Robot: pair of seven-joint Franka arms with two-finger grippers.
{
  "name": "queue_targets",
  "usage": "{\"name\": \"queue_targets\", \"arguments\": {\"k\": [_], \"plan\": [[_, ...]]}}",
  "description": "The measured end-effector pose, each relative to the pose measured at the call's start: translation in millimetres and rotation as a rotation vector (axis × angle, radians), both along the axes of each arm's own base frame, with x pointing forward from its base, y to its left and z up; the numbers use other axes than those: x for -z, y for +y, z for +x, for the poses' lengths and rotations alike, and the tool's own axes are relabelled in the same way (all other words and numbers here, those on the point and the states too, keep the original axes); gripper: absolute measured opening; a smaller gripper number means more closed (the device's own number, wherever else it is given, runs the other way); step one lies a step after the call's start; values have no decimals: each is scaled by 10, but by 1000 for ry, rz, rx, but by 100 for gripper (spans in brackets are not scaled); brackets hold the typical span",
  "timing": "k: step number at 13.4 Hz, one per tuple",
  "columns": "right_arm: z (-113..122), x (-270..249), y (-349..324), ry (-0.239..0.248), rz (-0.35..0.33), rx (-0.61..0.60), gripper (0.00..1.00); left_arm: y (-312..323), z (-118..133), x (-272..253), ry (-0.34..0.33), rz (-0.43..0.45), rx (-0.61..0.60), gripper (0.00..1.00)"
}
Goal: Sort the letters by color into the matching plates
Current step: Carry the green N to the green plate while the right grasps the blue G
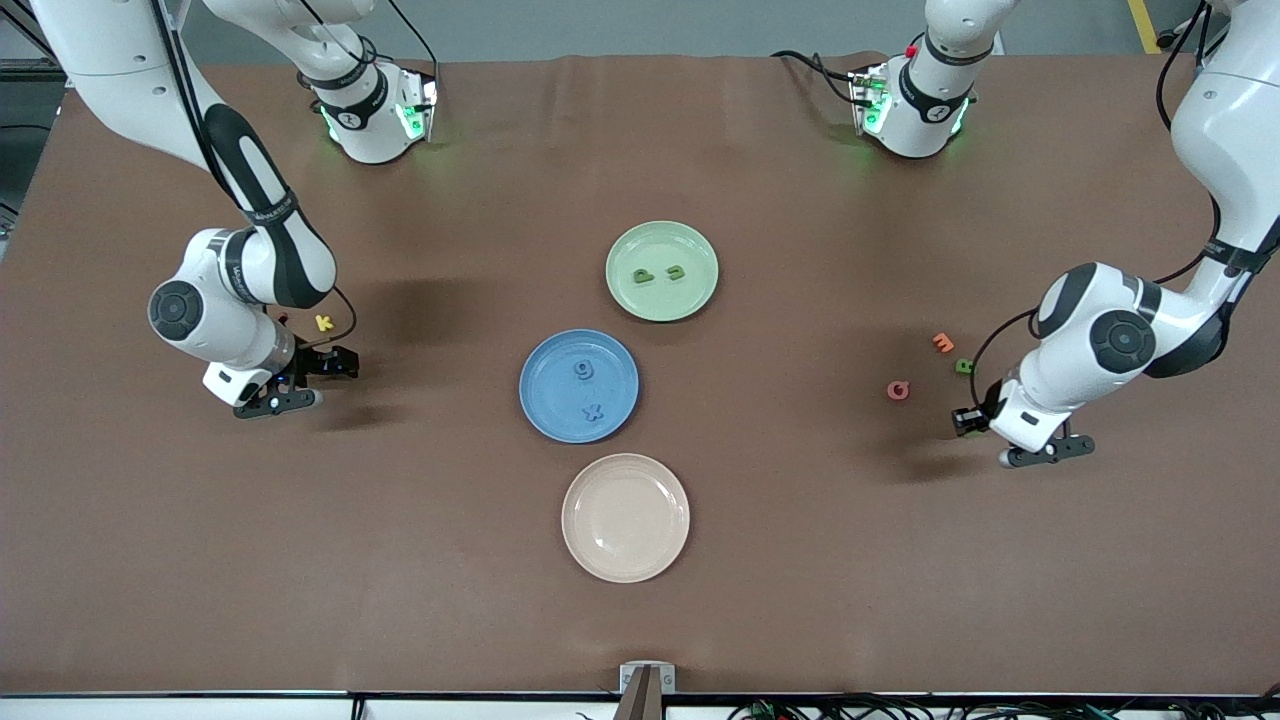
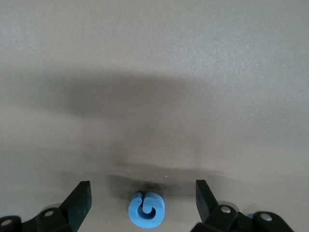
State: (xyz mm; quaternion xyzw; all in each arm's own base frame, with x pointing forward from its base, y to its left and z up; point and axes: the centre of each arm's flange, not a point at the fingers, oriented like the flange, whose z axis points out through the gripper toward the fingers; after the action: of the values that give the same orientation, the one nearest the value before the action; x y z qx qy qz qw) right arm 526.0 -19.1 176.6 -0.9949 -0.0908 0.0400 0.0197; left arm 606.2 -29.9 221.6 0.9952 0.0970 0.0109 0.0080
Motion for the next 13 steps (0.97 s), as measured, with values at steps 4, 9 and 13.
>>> {"name": "queue_targets", "arguments": {"k": [4,9,13], "plan": [[-79,74,1,13,0,-1,77,-702,-124,-353,39,4,-88,35],[-76,62,-23,8,-3,1,51,-1886,-516,-456,84,-6,-145,35],[-78,51,-4,10,-1,-3,38,-3006,-1113,-445,91,12,-182,35]]}}
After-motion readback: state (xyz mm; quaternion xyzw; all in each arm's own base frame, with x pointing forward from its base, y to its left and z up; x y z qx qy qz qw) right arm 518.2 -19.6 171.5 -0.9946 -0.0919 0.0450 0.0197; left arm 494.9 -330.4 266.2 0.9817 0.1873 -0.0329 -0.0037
